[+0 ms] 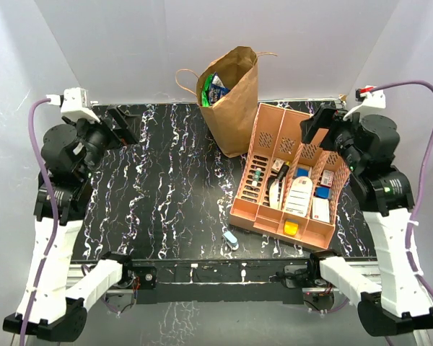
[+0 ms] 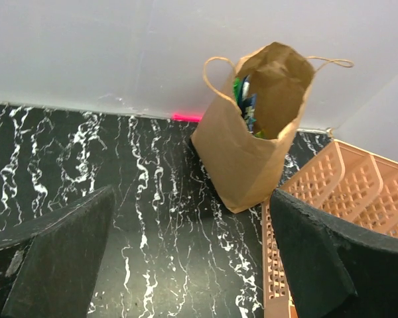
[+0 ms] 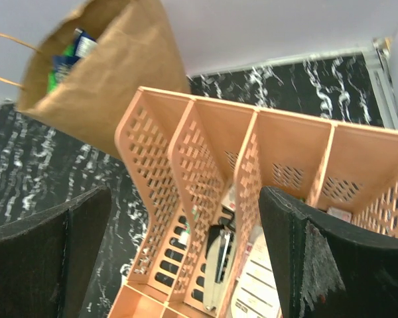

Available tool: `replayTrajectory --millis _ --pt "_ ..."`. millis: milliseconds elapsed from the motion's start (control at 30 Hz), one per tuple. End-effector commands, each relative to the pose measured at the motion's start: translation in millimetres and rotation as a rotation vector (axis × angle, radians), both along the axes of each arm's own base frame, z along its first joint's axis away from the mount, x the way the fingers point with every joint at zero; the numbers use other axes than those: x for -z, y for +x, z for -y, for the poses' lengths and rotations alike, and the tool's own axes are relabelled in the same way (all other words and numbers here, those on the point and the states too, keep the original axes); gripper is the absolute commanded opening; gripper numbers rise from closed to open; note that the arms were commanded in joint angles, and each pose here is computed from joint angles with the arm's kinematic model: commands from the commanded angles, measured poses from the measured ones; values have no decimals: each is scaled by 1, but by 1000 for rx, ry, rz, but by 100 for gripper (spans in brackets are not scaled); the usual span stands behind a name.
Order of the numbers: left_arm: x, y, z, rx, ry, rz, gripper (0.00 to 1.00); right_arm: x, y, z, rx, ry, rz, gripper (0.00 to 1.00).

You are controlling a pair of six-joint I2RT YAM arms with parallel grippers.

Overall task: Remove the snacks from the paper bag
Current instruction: Move the paper bag to the center of the board.

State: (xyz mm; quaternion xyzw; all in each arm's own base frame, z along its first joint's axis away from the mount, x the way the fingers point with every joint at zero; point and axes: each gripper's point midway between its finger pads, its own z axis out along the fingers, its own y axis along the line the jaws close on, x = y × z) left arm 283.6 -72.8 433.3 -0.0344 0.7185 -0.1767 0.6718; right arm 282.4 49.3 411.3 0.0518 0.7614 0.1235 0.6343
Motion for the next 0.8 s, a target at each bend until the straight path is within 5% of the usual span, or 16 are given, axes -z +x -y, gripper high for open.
replayTrajectory --millis 0,400,767 --pt "2 18 -12 -57 -36 -7 98 4 16 24 129 14 9 98" --pt "42 80 0 13 -174 -234 98 23 34 59 316 51 -64 98" --pt "55 148 66 356 -632 -350 98 28 34 17 97 158 -81 98"
